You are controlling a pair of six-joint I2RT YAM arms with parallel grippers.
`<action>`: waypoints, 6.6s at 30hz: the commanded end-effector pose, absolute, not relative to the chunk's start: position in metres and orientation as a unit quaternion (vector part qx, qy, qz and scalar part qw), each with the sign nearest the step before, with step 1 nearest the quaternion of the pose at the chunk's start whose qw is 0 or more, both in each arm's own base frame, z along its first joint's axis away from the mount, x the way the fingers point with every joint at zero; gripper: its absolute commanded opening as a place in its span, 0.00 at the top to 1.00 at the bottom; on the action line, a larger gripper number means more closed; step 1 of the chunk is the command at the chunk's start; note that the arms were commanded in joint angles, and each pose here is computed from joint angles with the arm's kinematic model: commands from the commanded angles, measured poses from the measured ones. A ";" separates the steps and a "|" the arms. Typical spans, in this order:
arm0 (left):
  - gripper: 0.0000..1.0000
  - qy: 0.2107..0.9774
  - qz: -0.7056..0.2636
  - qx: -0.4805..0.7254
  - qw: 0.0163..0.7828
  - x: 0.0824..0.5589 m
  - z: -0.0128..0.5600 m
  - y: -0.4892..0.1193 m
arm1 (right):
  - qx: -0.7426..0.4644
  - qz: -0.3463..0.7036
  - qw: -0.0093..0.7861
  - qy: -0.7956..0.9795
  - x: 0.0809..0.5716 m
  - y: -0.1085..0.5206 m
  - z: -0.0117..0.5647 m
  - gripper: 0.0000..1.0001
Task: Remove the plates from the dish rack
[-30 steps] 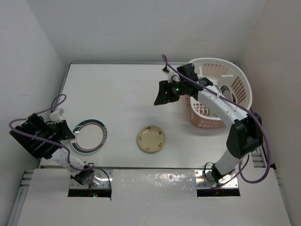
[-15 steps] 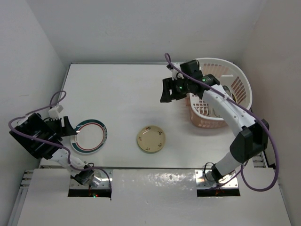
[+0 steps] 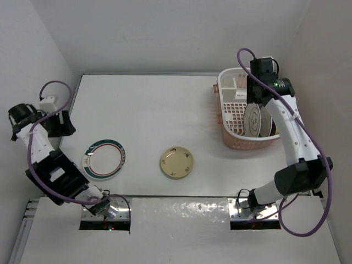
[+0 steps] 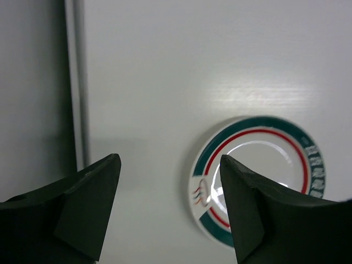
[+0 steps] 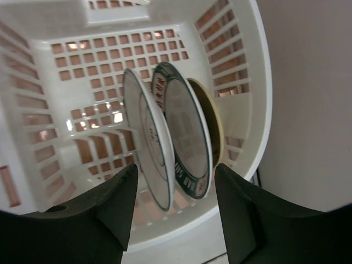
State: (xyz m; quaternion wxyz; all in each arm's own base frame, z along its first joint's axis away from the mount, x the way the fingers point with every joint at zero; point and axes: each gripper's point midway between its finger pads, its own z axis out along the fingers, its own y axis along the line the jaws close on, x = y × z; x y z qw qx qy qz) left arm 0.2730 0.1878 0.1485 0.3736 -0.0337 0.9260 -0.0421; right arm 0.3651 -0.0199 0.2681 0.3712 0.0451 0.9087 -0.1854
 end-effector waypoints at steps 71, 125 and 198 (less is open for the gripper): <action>0.22 0.884 -0.237 0.076 0.396 0.350 0.216 0.010 | -0.120 0.412 0.325 0.843 0.381 0.384 0.241 1.00; 1.00 0.956 -0.203 0.067 0.203 0.218 0.116 0.116 | -0.227 0.430 0.207 0.849 0.314 0.383 0.179 0.42; 0.37 0.958 -0.059 0.012 0.279 0.299 0.146 0.122 | 0.061 -0.252 0.305 0.916 0.369 -0.088 0.187 0.69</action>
